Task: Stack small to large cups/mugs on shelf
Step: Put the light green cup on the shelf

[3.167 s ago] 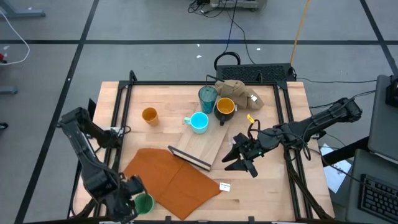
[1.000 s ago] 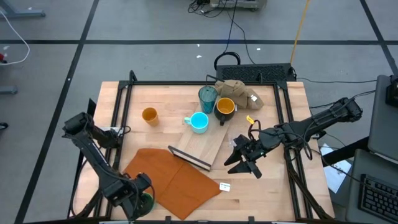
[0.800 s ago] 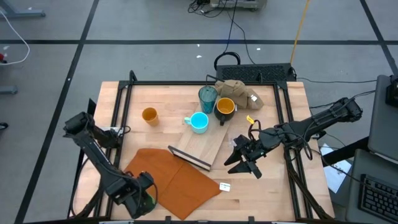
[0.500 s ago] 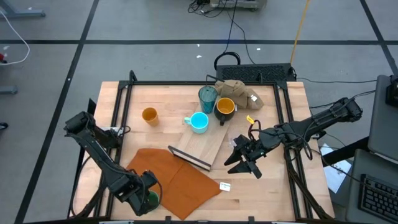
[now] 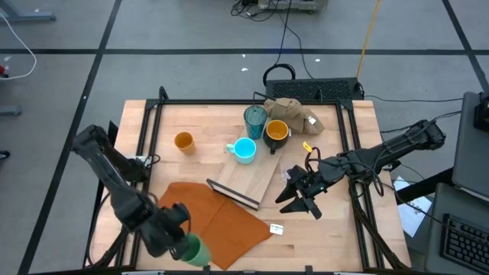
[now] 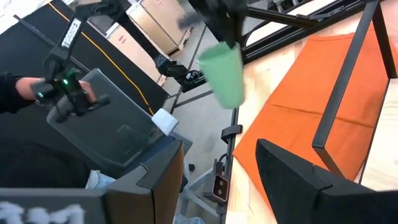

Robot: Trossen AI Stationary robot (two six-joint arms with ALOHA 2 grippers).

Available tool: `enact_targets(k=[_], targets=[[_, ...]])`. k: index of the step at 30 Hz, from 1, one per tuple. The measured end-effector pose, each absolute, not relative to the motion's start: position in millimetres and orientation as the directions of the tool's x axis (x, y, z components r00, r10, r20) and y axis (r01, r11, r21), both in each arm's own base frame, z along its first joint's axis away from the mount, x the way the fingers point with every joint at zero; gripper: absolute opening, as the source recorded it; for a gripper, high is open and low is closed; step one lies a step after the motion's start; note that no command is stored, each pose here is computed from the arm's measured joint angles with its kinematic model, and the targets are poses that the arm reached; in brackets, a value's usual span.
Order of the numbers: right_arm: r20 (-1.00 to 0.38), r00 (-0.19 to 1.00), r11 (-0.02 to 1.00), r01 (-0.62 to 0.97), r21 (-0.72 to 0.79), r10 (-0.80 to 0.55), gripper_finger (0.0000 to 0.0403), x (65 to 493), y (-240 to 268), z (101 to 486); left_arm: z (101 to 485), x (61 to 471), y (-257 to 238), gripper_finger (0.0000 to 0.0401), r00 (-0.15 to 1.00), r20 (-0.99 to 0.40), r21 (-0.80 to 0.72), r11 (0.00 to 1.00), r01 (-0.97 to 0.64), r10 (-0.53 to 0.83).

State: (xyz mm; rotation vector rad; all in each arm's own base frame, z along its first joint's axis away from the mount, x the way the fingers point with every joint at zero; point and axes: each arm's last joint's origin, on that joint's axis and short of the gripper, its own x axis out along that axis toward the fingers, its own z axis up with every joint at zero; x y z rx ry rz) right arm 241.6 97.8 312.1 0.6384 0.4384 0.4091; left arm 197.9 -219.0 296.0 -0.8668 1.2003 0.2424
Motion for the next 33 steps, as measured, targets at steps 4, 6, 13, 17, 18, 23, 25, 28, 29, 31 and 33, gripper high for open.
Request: enact_targets(k=[4, 6, 13, 17, 18, 23, 25, 28, 29, 31, 33], targets=[[-0.26, 0.832, 0.731, -0.23, 0.643, 0.49, 0.0192, 242.8, 94.5, 312.2, 332.2, 202.0, -204.4, 0.0002, 0.642, -0.713, -0.666, 0.559, -0.493, -0.283], [-0.253, 0.833, 0.718, -0.224, 0.659, 0.492, 0.0192, 243.8, 92.1, 312.9, 348.9, 206.9, -194.1, 0.0001, 0.745, -0.613, -0.737, 0.533, -0.416, -0.265], [-0.213, 0.838, 0.678, -0.229, 0.698, 0.503, 0.0241, 245.7, 89.4, 316.7, 372.6, 240.1, -166.6, 0.0001, 0.864, -0.418, -0.833, 0.498, -0.241, -0.28], [-0.113, 0.851, 0.628, -0.283, 0.725, 0.513, 0.0298, 248.7, 91.5, 325.3, 375.3, 257.8, -155.8, 0.0001, 0.876, -0.363, -0.847, 0.504, -0.168, -0.317], [-0.087, 0.852, 0.61, -0.295, 0.736, 0.516, 0.0313, 249.2, 91.8, 327.7, 374.6, 260.8, -152.2, 0.0001, 0.874, -0.366, -0.845, 0.507, -0.168, -0.32], [-0.007, 0.845, 0.556, -0.345, 0.756, 0.534, 0.0365, 250.4, 97.6, 333.9, 368.0, 278.0, -136.3, 0.0001, 0.857, -0.383, -0.845, 0.506, -0.174, -0.345], [0.007, 0.823, 0.526, -0.369, 0.767, 0.567, 0.0373, 250.8, 104.4, 333.2, 371.2, 283.5, -132.3, 0.0001, 0.862, -0.339, -0.862, 0.491, -0.124, -0.377], [0.015, 0.796, 0.485, -0.383, 0.786, 0.605, 0.0377, 255.5, 115.7, 328.0, 374.6, 289.3, -127.6, 0.0001, 0.858, -0.292, -0.883, 0.464, -0.072, -0.423], [0.005, 0.781, 0.473, -0.383, 0.793, 0.625, 0.0377, 257.0, 119.0, 324.8, 374.4, 292.5, -126.3, 0.0001, 0.855, -0.279, -0.892, 0.448, -0.062, -0.437], [-0.008, 0.758, 0.452, -0.381, 0.806, 0.652, 0.0376, 261.1, 124.6, 318.4, 371.8, 297.8, -125.1, 0.0001, 0.841, -0.274, -0.901, 0.43, -0.054, -0.468], [-0.011, 0.734, 0.427, -0.383, 0.819, 0.679, 0.0374, 264.8, 127.6, 314.1, 368.9, 301.1, -123.9, 0.0001, 0.829, -0.281, -0.909, 0.411, -0.068, -0.484]])
